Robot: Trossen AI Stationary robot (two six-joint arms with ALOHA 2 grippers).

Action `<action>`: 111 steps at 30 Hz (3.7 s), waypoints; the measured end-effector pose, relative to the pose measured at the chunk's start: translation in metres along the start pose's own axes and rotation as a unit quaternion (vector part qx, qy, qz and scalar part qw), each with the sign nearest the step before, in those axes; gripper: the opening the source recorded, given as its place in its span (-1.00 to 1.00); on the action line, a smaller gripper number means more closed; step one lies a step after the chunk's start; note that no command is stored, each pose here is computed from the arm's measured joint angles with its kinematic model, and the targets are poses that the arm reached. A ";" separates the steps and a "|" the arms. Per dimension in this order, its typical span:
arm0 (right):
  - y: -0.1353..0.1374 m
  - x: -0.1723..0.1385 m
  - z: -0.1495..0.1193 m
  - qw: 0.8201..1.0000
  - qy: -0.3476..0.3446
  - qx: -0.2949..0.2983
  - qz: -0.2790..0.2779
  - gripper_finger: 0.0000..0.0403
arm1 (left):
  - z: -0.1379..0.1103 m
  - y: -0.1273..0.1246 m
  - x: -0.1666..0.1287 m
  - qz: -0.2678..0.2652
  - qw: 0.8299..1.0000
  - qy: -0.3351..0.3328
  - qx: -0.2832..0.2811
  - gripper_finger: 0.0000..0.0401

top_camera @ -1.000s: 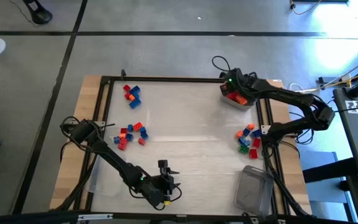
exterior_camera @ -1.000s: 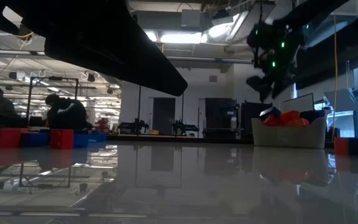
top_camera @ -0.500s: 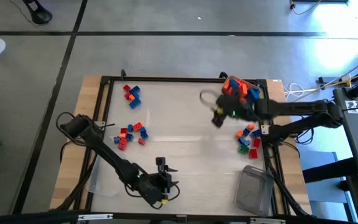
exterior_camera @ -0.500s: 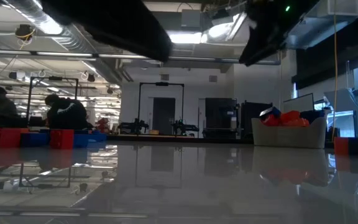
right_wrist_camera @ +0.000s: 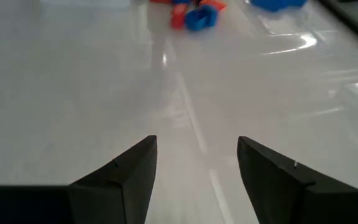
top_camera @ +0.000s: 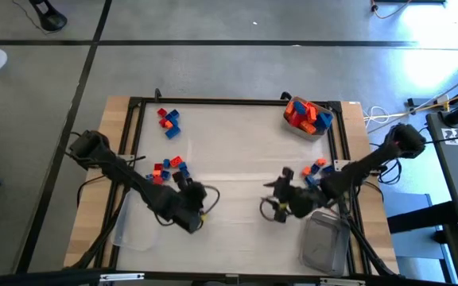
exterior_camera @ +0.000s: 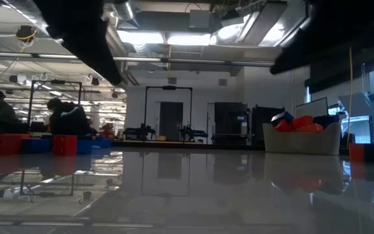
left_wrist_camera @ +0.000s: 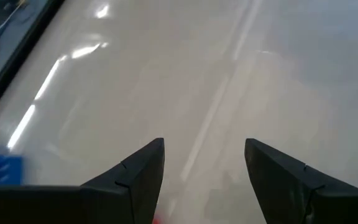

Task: Sort blocks by size
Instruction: Put the blue game piece into the gray bin

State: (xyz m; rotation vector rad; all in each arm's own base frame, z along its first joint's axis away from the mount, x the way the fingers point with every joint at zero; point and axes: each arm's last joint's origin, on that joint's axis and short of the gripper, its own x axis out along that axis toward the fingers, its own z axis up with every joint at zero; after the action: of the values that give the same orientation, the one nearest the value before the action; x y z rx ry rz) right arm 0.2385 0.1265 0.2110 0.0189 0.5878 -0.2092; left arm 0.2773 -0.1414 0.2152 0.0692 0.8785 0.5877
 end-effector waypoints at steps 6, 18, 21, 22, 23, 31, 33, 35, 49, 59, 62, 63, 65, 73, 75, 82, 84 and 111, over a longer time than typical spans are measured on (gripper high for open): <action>0.029 0.016 -0.026 1.000 0.001 -0.009 0.010 0.10 | 0.011 0.033 0.016 0.052 0.997 0.055 -0.010 0.05; 0.046 0.036 -0.041 1.000 -0.005 -0.012 0.020 0.10 | 0.029 0.108 0.062 0.152 0.971 0.181 -0.026 0.05; 0.046 0.036 -0.042 1.000 -0.005 -0.012 0.020 0.10 | 0.033 0.128 0.074 0.166 0.965 0.199 -0.030 0.05; 0.046 0.036 -0.042 1.000 -0.005 -0.012 0.020 0.10 | 0.034 0.134 0.079 0.170 0.963 0.206 -0.034 0.05; 0.046 0.036 -0.042 1.000 -0.005 -0.012 0.020 0.10 | 0.034 0.141 0.083 0.176 0.960 0.214 -0.037 0.05; 0.045 0.036 -0.042 1.000 -0.003 -0.014 0.018 0.10 | 0.015 0.197 0.120 0.194 0.934 0.291 -0.077 0.05; 0.045 0.036 -0.042 1.000 -0.003 -0.014 0.018 0.10 | 0.008 0.207 0.129 0.181 0.931 0.303 -0.090 0.05; 0.045 0.036 -0.042 1.000 -0.003 -0.014 0.018 0.10 | 0.003 0.215 0.136 0.169 0.930 0.310 -0.097 0.05; 0.045 0.036 -0.042 1.000 -0.005 -0.012 0.014 0.10 | -0.022 0.249 0.160 0.111 0.926 0.328 -0.150 0.05; 0.046 0.038 -0.044 1.000 -0.005 -0.012 0.010 0.10 | -0.043 0.250 0.168 0.117 0.929 0.317 -0.148 0.05; 0.046 0.040 -0.045 1.000 -0.004 -0.015 0.004 0.10 | -0.045 0.249 0.169 0.098 0.931 0.321 -0.144 0.05; 0.046 0.040 -0.045 1.000 -0.004 -0.015 0.004 0.10 | -0.045 0.248 0.169 0.092 0.931 0.322 -0.143 0.05; 0.046 0.040 -0.045 1.000 -0.005 -0.013 0.005 0.10 | -0.044 0.245 0.170 0.072 0.934 0.320 -0.141 0.05; 0.046 0.040 -0.046 1.000 -0.003 -0.016 0.003 0.10 | -0.033 0.223 0.169 0.038 0.951 0.284 -0.118 0.05; 0.046 0.040 -0.046 1.000 -0.002 -0.017 0.003 0.10 | -0.029 0.215 0.167 0.030 0.954 0.278 -0.109 0.05; 0.046 0.040 -0.046 1.000 -0.002 -0.017 0.003 0.10 | -0.009 0.177 0.156 -0.037 0.968 0.236 -0.073 0.05; 0.046 0.040 -0.046 1.000 -0.002 -0.017 0.003 0.10 | -0.003 0.163 0.152 -0.067 0.972 0.216 -0.064 0.05; 0.046 0.040 -0.046 1.000 -0.003 -0.016 0.004 0.10 | 0.034 0.068 0.096 -0.169 0.970 0.034 0.174 0.05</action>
State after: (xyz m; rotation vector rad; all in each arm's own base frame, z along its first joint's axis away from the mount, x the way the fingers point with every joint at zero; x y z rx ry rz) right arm 0.2553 0.1674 0.1483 -0.0098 0.5842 -0.1931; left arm 0.3184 -0.0286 0.1890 0.2125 1.0267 0.1131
